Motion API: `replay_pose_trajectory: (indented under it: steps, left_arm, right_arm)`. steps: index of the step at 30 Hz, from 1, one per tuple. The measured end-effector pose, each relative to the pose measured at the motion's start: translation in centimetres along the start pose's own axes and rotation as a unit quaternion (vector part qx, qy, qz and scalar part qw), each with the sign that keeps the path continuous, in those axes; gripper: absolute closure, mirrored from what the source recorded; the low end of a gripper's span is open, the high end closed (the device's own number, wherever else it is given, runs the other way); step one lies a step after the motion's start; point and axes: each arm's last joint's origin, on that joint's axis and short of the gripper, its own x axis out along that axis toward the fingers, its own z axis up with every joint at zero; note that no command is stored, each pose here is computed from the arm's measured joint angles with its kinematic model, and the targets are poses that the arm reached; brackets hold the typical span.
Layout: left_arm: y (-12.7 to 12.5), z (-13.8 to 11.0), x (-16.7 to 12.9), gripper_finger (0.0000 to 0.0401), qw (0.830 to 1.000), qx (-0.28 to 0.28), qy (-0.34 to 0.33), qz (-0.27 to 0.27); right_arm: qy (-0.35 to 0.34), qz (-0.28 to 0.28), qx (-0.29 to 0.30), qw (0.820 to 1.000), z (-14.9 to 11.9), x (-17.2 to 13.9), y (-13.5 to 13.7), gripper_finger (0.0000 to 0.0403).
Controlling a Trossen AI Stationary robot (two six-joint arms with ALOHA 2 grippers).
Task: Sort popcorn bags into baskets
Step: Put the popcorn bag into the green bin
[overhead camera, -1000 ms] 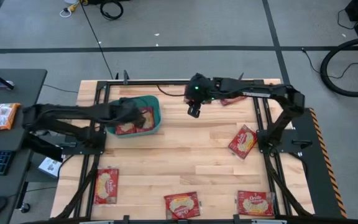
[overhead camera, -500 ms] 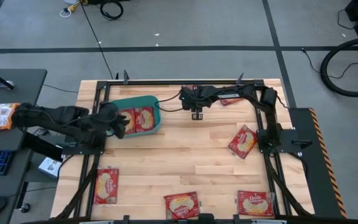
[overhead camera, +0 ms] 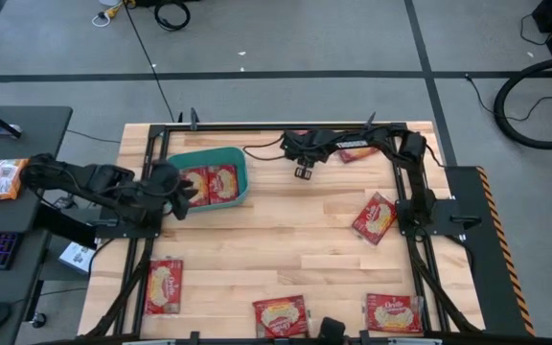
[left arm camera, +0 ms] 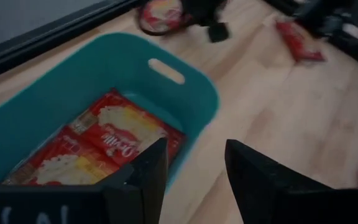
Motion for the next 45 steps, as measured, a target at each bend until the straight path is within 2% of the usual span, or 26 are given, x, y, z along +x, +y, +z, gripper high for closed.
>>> replay_pose_trajectory:
  steps: [3, 7, 10, 12, 15, 18, 21, 24, 26, 28, 29, 31, 33, 35, 37, 40, 43, 45]
  left_arm:
    - [0.2, 0.8, -1.2, 0.0236, 1.0, 0.005, 0.0, -0.028]
    - [0.8, 1.6, -2.9, 0.0236, 0.999, 0.0, 0.012, -0.051]
    - [1.5, 1.8, -3.7, 0.0236, 0.999, -0.01, 0.018, -0.043]
    - [2.4, 1.5, -4.0, 0.0236, 1.0, -0.015, 0.02, -0.007]
    - [4.2, 0.7, -4.3, 0.0236, 0.994, -0.033, 0.015, 0.1]
    - [5.9, -0.1, -4.7, 0.0236, 0.979, -0.049, 0.038, 0.195]
    - [6.3, -0.4, -4.6, 0.0236, 0.979, -0.055, 0.043, 0.192]
    - [6.2, -0.6, -4.3, 0.0236, 0.98, -0.018, 0.089, 0.176]
    - [6.4, -1.0, -4.1, 0.0236, 0.975, 0.007, 0.128, 0.182]
    - [6.5, -1.2, -4.0, 0.0236, 0.972, 0.028, 0.147, 0.18]
    - [6.5, -1.3, -4.0, 0.0236, 0.971, 0.042, 0.155, 0.177]
    - [6.6, -1.4, -4.0, 0.0236, 0.969, 0.065, 0.167, 0.168]
    - [6.6, -1.4, -4.0, 0.0236, 0.968, 0.087, 0.17, 0.165]
    - [6.7, -1.4, -4.0, 0.0236, 0.966, 0.102, 0.172, 0.164]
    - [6.7, -1.3, -4.0, 0.0236, 0.966, 0.104, 0.17, 0.167]
    - [6.8, -1.2, -4.0, 0.0236, 0.966, 0.094, 0.148, 0.189]
    - [6.9, -1.1, -4.0, 0.0236, 0.965, 0.087, 0.135, 0.205]
    - [6.8, -1.1, -3.9, 0.0237, 0.963, 0.101, 0.139, 0.207]
  right_arm:
    - [0.0, 0.016, 0.037, 0.999, -0.4, 0.4, -0.3, 0.0316]
    - [0.002, 0.028, 0.044, 0.999, -0.6, 0.5, -0.2, 0.0385]
    - [-0.002, 0.046, 0.059, 0.997, -0.5, -0.1, 0.0, 0.0394]
    - [-0.011, 0.067, 0.067, 0.995, -0.1, -1.2, 0.1, 0.0397]
    - [-0.053, 0.102, 0.068, 0.991, 1.5, -5.4, 0.3, 0.0398]
    - [-0.08, 0.115, 0.078, 0.987, 2.6, -11.0, 0.5, 0.0399]
    - [-0.13, 0.147, 0.143, 0.97, 4.0, -16.7, 1.0, 0.04]
    - [-0.214, 0.215, 0.227, 0.926, 5.6, -22.8, 1.8, 0.04]
    - [-0.252, 0.245, 0.25, 0.902, 6.7, -25.2, 2.8, 0.0401]
    - [-0.264, 0.258, 0.249, 0.895, 7.7, -26.0, 4.1, 0.0401]
    - [-0.266, 0.255, 0.225, 0.902, 8.0, -26.0, 4.8, 0.0401]
    - [-0.283, 0.233, 0.13, 0.921, 8.4, -25.7, 6.4, 0.04]
    - [-0.281, 0.194, -0.005, 0.94, 8.1, -25.0, 8.2, 0.0395]
    - [-0.256, 0.156, -0.145, 0.943, 7.5, -23.8, 10.0, 0.038]
    - [-0.215, 0.108, -0.264, 0.934, 6.8, -22.2, 11.3, 0.036]
    - [-0.156, 0.07, -0.39, 0.905, 6.1, -19.8, 12.0, 0.0324]
    - [-0.109, 0.069, -0.453, 0.882, 5.7, -16.6, 12.6, 0.0281]
    - [-0.086, 0.099, -0.454, 0.881, 5.5, -14.3, 13.0, 0.0252]
